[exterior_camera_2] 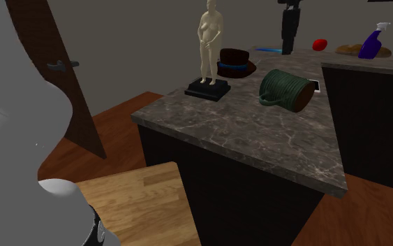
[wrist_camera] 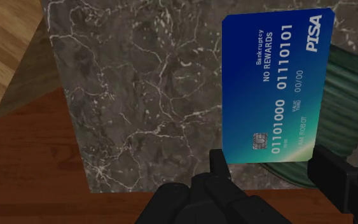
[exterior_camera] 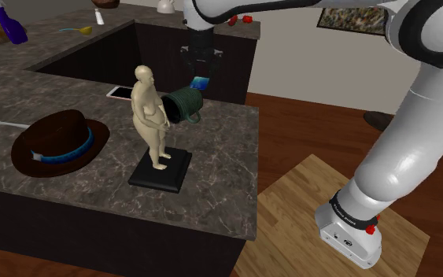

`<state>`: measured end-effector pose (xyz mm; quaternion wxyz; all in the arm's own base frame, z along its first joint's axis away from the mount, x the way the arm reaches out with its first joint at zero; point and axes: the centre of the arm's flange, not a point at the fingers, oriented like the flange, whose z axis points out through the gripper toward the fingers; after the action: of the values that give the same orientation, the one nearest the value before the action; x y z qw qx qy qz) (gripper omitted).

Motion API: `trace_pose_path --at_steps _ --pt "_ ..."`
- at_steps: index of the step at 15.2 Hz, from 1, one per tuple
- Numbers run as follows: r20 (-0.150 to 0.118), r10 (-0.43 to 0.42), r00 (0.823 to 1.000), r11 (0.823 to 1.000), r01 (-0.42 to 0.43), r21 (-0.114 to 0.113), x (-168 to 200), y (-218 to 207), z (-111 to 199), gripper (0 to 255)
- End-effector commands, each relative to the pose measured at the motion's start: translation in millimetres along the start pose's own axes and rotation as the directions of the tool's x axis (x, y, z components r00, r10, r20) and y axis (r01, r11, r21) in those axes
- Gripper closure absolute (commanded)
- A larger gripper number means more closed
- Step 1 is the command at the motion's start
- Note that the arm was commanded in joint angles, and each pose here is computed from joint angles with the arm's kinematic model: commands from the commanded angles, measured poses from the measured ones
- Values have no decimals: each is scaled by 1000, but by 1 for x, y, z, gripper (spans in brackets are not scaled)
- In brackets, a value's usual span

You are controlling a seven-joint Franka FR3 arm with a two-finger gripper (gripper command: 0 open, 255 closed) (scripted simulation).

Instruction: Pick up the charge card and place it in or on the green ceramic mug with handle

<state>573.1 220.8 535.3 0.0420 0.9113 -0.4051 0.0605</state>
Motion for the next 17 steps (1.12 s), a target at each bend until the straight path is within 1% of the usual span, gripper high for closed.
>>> trace_pose_path --at_steps 1,6,17 --pt "-1 1 1000 1000 -1 -1 15 -20 1 255" --pt "-1 1 1000 1000 -1 -1 55 -71 2 255" --pt "-1 1 1000 1000 -1 -1 47 -72 59 255"
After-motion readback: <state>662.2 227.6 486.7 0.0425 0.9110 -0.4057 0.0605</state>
